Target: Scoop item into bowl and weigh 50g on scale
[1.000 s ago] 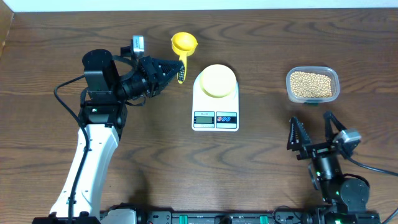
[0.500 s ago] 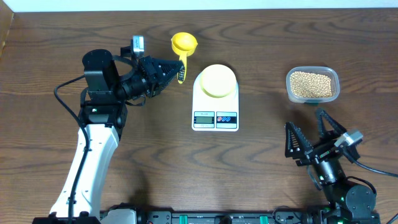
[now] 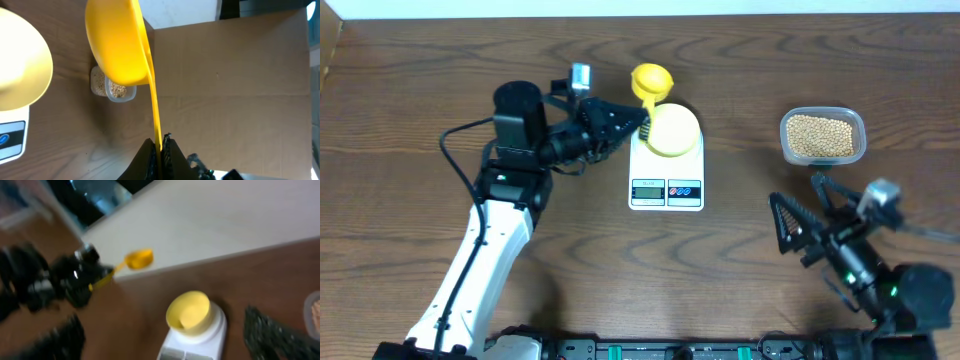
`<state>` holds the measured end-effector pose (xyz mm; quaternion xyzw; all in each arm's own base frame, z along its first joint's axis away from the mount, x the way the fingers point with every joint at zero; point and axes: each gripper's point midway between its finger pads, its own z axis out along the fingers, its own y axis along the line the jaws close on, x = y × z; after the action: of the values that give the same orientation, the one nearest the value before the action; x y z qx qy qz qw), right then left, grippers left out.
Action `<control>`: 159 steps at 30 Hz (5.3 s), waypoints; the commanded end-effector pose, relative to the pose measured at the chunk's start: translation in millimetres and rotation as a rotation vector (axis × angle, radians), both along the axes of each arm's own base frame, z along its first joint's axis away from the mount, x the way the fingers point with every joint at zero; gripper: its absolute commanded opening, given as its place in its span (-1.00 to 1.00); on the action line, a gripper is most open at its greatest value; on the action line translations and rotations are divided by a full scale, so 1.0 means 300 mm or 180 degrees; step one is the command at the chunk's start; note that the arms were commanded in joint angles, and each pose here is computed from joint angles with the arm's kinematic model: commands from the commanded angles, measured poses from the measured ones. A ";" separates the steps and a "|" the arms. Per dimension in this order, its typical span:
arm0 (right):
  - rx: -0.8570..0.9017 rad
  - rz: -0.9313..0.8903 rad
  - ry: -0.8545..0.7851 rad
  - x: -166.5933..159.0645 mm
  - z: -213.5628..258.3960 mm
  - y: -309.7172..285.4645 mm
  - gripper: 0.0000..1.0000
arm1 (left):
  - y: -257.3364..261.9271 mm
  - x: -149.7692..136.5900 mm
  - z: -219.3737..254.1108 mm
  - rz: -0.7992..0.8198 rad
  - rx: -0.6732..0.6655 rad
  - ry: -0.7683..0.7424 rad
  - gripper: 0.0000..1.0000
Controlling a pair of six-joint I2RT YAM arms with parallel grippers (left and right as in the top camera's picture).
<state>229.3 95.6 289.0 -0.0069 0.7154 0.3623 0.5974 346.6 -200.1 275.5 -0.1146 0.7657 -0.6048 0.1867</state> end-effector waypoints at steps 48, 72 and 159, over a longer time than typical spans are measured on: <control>0.1932 0.0850 0.2217 0.237 0.136 0.279 0.07 | -0.373 -0.075 0.242 0.0699 -0.0626 -0.0361 -0.86; 0.1989 0.0712 0.2211 0.255 0.131 0.269 -0.56 | -0.386 -0.088 0.242 0.0660 -0.0627 -0.0356 -0.86; 0.1088 0.1379 0.1799 0.160 0.101 0.291 -0.97 | -0.275 0.010 0.193 0.0854 0.0015 -0.0961 0.17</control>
<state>281.7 181.9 309.7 0.0916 0.7649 0.5867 0.2498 351.4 -282.5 317.3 -0.1416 0.7168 -0.5764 0.3661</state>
